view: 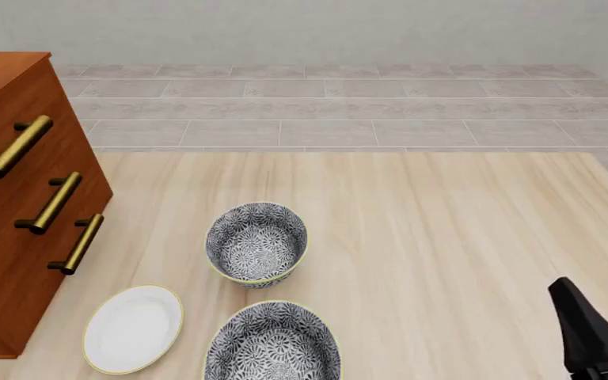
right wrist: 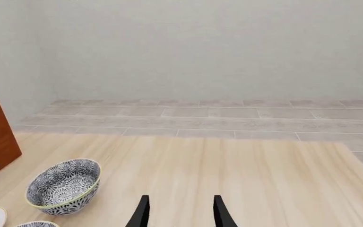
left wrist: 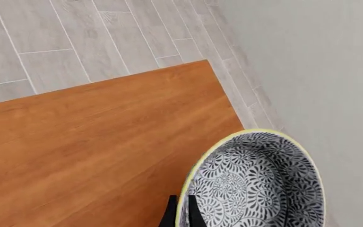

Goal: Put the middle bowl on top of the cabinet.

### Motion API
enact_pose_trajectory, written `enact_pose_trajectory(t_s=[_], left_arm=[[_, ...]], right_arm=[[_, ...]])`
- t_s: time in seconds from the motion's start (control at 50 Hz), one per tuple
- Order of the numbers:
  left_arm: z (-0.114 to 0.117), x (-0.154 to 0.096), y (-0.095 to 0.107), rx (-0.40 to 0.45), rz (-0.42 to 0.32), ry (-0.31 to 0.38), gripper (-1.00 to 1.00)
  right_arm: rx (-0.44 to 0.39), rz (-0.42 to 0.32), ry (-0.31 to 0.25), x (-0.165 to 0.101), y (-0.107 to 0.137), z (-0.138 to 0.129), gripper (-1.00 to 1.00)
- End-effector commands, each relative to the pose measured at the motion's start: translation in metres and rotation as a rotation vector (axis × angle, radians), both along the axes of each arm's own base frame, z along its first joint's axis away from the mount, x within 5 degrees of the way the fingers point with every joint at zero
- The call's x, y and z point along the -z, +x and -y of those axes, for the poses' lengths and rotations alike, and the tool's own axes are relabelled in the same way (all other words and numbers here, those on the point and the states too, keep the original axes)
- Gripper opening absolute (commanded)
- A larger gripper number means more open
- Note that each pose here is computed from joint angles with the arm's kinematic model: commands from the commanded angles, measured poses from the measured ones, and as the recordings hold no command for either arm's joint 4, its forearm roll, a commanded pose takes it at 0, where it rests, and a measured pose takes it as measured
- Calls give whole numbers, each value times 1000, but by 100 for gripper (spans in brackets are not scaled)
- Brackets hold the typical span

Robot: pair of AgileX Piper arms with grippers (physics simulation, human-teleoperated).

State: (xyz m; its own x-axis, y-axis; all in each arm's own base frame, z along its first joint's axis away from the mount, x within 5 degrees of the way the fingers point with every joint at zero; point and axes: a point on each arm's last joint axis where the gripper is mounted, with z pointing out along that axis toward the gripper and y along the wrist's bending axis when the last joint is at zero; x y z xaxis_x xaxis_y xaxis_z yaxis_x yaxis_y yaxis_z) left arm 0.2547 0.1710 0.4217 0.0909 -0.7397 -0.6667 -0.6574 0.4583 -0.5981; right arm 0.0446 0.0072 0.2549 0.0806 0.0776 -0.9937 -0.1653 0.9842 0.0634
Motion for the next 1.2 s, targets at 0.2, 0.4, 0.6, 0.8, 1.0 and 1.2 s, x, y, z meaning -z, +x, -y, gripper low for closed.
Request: enact_pose_trajectory(t_s=[0.2,0.4,0.6,0.8,1.0,1.2], left_arm=[[-3,18,7,-4,-29,-17,-100],[1,15,6,1,-6,-13,100],[10,3,1,16,28,5,100],[17,-7,-4,23,59,12,100],[24,-15,-8,33,82,24,100],[30,-21,-14,41,103,32,100]], right_arm=[[3,-1,-2,2,1,0,100],[2,-2,-4,6,2,0,100],[2,-1,-5,4,1,0,100],[1,-1,-2,5,2,0,100],[2,2,-1,-1,0,0,100],[6,0,-2,-2,-1,0,100]])
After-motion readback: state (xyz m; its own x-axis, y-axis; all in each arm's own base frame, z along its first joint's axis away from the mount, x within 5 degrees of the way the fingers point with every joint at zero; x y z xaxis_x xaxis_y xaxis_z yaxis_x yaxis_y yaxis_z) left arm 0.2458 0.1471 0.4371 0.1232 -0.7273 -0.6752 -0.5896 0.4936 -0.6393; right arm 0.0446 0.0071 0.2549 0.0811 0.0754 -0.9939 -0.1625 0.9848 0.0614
